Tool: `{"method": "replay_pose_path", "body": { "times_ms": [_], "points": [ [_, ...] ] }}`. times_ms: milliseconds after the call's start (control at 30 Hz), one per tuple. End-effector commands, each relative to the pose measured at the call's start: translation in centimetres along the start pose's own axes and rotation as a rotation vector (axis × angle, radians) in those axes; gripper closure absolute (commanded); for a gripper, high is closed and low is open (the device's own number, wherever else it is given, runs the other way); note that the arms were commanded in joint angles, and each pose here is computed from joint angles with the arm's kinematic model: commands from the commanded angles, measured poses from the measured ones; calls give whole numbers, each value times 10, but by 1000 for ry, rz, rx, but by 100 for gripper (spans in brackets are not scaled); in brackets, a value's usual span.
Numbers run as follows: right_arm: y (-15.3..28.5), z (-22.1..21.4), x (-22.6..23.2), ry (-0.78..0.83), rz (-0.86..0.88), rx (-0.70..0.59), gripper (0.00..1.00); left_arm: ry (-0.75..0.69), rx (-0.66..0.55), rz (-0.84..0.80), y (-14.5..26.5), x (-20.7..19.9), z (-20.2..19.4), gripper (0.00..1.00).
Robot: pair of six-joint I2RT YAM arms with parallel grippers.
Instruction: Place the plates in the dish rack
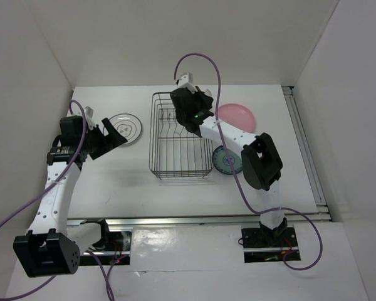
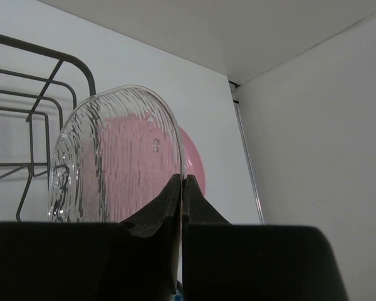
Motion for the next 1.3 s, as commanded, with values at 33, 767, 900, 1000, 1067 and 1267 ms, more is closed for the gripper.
{"method": "replay_pose_path", "body": {
  "times_ms": [33,767,900,1000,1067,1267],
  "points": [
    [5,29,-27,-126,-39,-41,100,-34,-26,-27,2,0,3,1],
    [18,13,14,-35,12,-55,100,-37,-34,-30,4,-1,3,1],
    [17,13,16,-35,2,-56,100,-37,-34,-30,4,-1,3,1],
    [17,11,17,-26,1,-58,100,-37,-34,-30,4,-1,3,1],
    [18,14,13,-34,0,-61,100,-38,-30,-39,4,-2,3,1],
    [18,11,15,-26,1,-58,100,-38,-30,-39,4,-2,3,1]
  ]
}}
Point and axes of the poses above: each gripper's point midway between its finger pads, its own y axis back along the fingers, its own x axis along the line the jaws close on, z = x × y, the point moved 10 cm from there along y, back along the fingers, and after that the axes turned 4 degrees about -y, right-handed, at the moved point
